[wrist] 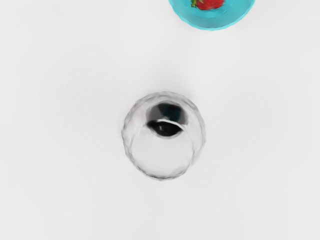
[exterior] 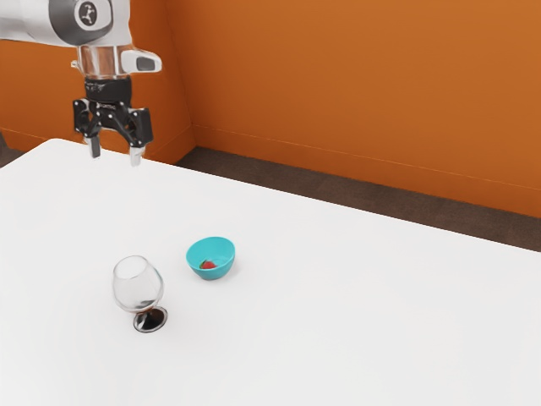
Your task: Take strawberry from the bowl
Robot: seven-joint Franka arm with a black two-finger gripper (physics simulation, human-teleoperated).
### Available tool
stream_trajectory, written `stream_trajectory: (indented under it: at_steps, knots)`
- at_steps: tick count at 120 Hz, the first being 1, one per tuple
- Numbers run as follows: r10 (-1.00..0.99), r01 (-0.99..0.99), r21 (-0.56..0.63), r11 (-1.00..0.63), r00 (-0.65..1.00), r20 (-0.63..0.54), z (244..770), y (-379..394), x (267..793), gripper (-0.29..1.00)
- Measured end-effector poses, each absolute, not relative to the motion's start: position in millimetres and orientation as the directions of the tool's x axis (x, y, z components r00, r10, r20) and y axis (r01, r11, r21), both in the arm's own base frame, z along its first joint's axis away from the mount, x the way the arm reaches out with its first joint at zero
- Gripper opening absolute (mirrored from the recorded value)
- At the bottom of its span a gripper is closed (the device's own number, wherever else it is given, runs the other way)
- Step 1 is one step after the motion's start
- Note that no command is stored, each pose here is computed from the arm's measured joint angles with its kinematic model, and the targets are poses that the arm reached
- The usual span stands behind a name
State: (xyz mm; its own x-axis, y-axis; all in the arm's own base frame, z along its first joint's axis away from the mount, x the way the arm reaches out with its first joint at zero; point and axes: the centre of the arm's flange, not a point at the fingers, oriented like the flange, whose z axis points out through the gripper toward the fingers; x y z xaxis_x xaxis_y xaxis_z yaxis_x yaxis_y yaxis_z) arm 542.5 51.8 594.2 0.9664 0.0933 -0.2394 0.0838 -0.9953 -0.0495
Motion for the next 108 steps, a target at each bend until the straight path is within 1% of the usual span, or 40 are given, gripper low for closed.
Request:
stream_trajectory:
  at_steps: [8,19,31,36,46,50,56,75,81,94,108]
  knots:
    - [0.112,0.105,-0.052,-0.993,0.980,-0.163,601,64,552,0.69]
    - [0.105,0.100,-0.053,-0.994,0.991,-0.085,610,63,560,0.69]
    - [0.093,0.091,-0.046,-0.995,0.995,-0.034,616,52,562,0.69]
    - [0.130,0.129,-0.040,-0.991,0.991,-0.024,612,49,560,0.69]
    - [0.265,0.265,-0.023,-0.964,0.964,0.000,606,41,555,0.69]
    - [0.320,0.320,-0.021,-0.947,0.947,-0.006,591,38,553,0.69]
    - [0.403,0.402,-0.039,-0.915,0.915,-0.031,554,36,559,0.69]
    - [0.623,0.616,-0.105,-0.781,0.781,-0.042,449,35,599,0.69]
    - [0.676,0.670,-0.100,-0.735,0.737,-0.030,431,34,607,0.69]
    - [0.771,0.769,-0.080,-0.635,0.637,-0.003,411,37,620,0.68]
    - [0.856,0.854,-0.066,-0.516,0.517,-0.006,379,43,634,0.68]
